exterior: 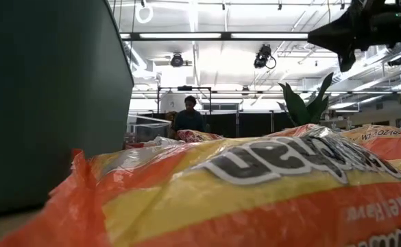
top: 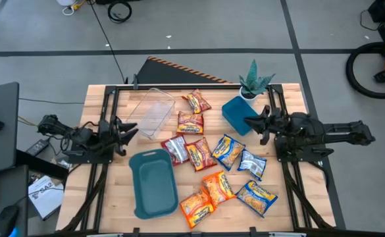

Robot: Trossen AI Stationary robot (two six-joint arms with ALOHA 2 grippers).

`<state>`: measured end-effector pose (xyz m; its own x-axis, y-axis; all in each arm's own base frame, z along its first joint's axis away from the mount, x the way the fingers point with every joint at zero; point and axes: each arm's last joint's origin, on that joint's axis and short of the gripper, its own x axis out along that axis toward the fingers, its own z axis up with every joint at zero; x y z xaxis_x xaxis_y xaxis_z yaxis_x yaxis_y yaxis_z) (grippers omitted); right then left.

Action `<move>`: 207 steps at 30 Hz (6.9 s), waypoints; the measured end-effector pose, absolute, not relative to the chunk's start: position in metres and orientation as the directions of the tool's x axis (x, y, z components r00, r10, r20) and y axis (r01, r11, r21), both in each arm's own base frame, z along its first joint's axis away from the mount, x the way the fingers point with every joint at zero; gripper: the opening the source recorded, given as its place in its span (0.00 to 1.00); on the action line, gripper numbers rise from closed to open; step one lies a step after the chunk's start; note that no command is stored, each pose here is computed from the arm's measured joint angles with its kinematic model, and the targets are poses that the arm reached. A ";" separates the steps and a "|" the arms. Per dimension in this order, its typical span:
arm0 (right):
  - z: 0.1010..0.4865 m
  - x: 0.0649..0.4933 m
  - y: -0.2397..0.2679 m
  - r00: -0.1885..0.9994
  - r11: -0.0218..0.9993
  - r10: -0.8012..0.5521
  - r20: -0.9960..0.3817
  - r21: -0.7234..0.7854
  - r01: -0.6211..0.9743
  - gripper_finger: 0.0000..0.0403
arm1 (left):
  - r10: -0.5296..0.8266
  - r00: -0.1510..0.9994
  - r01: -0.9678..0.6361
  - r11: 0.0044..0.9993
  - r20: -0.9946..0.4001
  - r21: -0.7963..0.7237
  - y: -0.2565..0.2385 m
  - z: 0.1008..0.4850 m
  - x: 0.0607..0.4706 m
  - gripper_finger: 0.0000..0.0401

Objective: Sort Maruchan noodles
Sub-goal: Put the blue noodle pack into the blue bin

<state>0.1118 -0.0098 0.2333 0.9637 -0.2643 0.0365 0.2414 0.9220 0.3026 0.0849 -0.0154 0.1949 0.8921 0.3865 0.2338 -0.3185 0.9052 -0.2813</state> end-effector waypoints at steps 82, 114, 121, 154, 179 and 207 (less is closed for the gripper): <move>0.230 0.300 -0.047 0.107 0.983 -0.069 -0.992 -0.049 0.177 0.02 | 0.366 0.921 -0.321 0.906 0.133 -0.275 -0.010 0.229 0.073 0.54; 0.328 0.207 -0.091 0.303 0.719 -0.538 -0.787 -0.240 0.653 0.02 | 0.365 0.923 -0.329 0.913 0.123 -0.241 -0.010 0.227 0.073 0.54; 0.304 0.207 -0.095 0.272 0.702 -0.519 -0.811 -0.222 0.677 0.02 | 0.365 0.923 -0.329 0.913 0.123 -0.241 -0.010 0.227 0.073 0.54; 0.251 0.187 -0.082 0.147 0.878 -0.179 -0.973 -0.091 0.470 0.35 | 0.366 0.921 -0.331 0.915 0.130 -0.229 -0.010 0.228 0.073 0.54; 0.230 0.198 -0.085 -0.106 0.926 -0.373 -0.922 -0.376 0.015 0.40 | 0.366 0.923 -0.335 0.917 0.123 -0.215 -0.010 0.227 0.074 0.54; 0.240 0.225 -0.107 0.111 0.777 -0.628 -0.770 -0.613 0.140 0.40 | 0.363 0.926 -0.344 0.924 0.100 -0.166 -0.011 0.225 0.074 0.54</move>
<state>0.2253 -0.1065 0.2399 0.1106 -0.6278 -0.7705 0.1402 0.7774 -0.6132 0.0739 -0.0107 0.2245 0.9264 0.3631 0.0996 -0.3444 0.9241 -0.1656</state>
